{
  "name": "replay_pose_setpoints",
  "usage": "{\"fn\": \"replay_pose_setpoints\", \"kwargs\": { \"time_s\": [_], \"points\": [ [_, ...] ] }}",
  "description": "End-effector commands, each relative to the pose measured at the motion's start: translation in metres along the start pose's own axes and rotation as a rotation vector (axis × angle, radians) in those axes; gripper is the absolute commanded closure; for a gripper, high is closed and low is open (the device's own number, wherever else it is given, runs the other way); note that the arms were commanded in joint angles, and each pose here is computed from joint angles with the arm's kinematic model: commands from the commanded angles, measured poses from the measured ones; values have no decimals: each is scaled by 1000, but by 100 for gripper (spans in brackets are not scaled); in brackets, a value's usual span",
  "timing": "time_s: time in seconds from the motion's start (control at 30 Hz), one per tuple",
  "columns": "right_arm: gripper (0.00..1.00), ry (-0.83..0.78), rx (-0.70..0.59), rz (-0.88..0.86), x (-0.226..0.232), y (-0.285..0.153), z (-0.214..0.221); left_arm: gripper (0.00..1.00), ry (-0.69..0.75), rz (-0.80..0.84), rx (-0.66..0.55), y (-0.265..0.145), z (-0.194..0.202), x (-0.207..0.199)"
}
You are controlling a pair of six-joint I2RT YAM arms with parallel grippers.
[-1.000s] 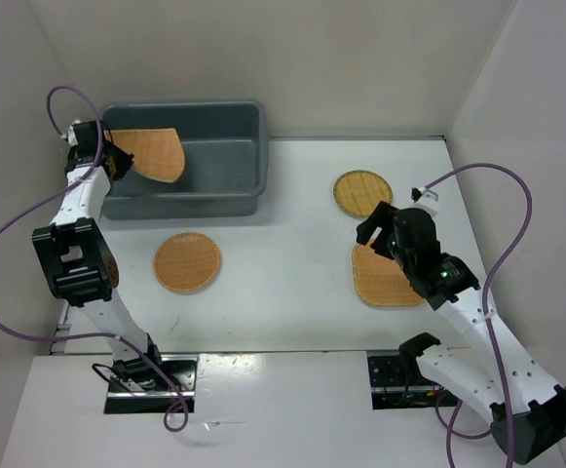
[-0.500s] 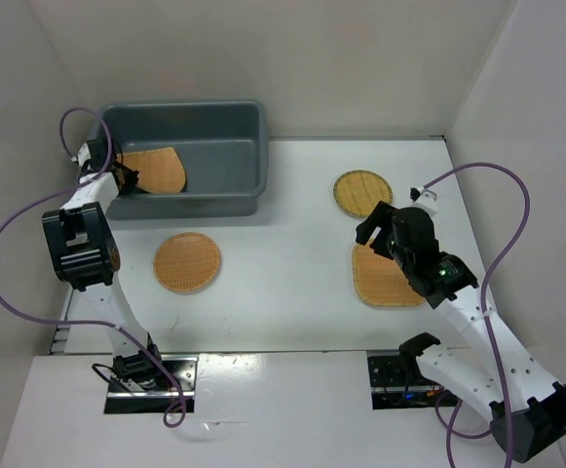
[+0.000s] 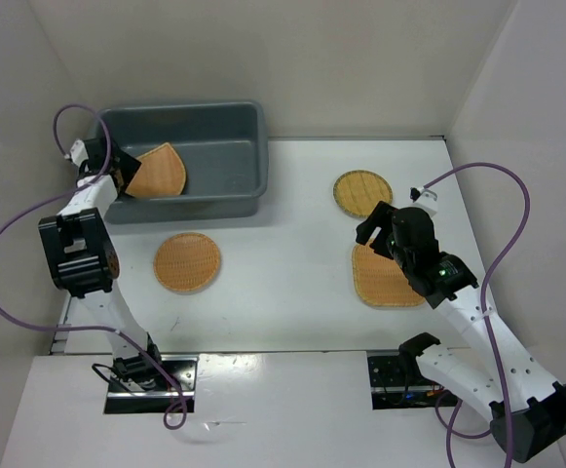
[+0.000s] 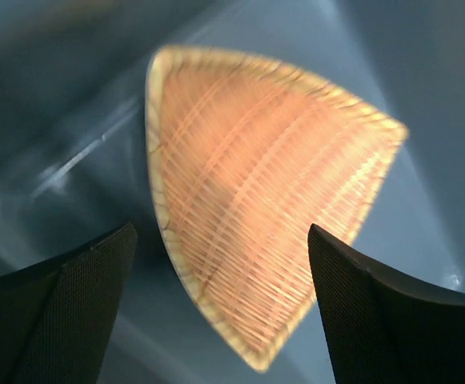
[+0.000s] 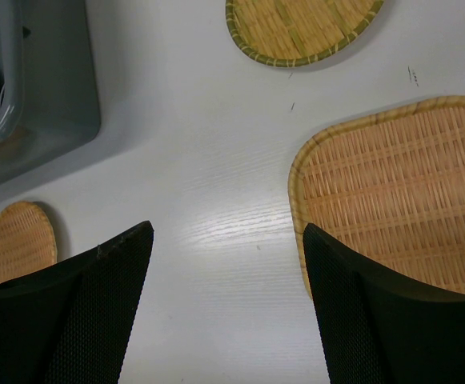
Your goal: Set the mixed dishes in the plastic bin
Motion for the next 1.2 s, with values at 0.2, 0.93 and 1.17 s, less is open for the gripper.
{"fn": "replay_pose_setpoints", "kwargs": {
  "time_s": [0.2,0.93,1.17],
  "points": [
    [19,-5,-6,15,-3,2,2,4,120,302,-349,-159,-117,-57],
    [19,-18,5,-18,1,-1,2,22,271,-19,280,-207,146,74],
    [19,-18,5,-18,1,-1,2,22,215,-142,274,-199,156,90]
  ]
}}
Point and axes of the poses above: each gripper's point midway between its finger pads, its own y axis out along the fingers, its own x axis along the line the jaws close on, z = x × y, the point moved 6 cm from there along -y, back along the fingers, and after that the axes turned 10 degrees about y, right-handed, at the moved point
